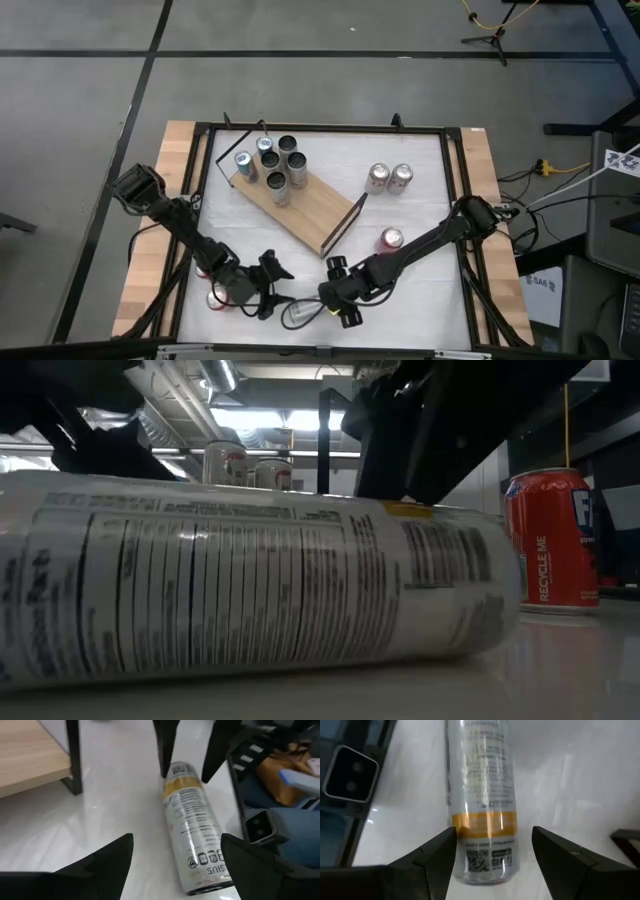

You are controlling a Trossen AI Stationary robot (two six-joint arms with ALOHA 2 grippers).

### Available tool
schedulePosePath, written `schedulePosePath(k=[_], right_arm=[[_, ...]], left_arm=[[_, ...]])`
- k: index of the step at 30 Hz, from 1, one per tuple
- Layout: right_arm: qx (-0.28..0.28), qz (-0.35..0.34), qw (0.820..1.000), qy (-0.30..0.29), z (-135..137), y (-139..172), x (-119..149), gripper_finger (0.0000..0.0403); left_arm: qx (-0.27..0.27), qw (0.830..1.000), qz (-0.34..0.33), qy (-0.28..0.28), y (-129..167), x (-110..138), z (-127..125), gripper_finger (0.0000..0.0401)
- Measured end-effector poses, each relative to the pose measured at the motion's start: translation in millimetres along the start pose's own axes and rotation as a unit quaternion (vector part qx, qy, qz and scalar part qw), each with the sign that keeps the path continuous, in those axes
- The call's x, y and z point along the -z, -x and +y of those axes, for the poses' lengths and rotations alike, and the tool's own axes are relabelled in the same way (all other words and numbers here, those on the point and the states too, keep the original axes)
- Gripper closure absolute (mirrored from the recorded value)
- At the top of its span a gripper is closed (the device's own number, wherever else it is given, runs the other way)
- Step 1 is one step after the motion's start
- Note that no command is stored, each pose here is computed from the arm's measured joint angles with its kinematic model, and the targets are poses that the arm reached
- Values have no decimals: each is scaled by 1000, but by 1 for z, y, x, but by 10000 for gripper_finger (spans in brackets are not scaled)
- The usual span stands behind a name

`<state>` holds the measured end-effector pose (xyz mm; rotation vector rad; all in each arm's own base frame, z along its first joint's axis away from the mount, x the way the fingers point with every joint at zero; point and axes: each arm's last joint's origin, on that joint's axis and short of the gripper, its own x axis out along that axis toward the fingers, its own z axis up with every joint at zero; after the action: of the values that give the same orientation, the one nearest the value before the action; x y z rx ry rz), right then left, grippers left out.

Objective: Place canned beverage on shelf
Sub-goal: Put the white-yellow soda can aligned with the other white-yellow soda can on the shelf

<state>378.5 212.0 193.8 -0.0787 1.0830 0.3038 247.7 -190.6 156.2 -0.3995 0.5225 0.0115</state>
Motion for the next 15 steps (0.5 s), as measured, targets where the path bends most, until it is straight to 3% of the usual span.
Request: schedulePosePath(k=[15], right_arm=[[-18, 13, 1000, -22, 0, -16, 3, 150]], left_arm=[[34, 999, -28, -25, 7, 0, -17, 106]])
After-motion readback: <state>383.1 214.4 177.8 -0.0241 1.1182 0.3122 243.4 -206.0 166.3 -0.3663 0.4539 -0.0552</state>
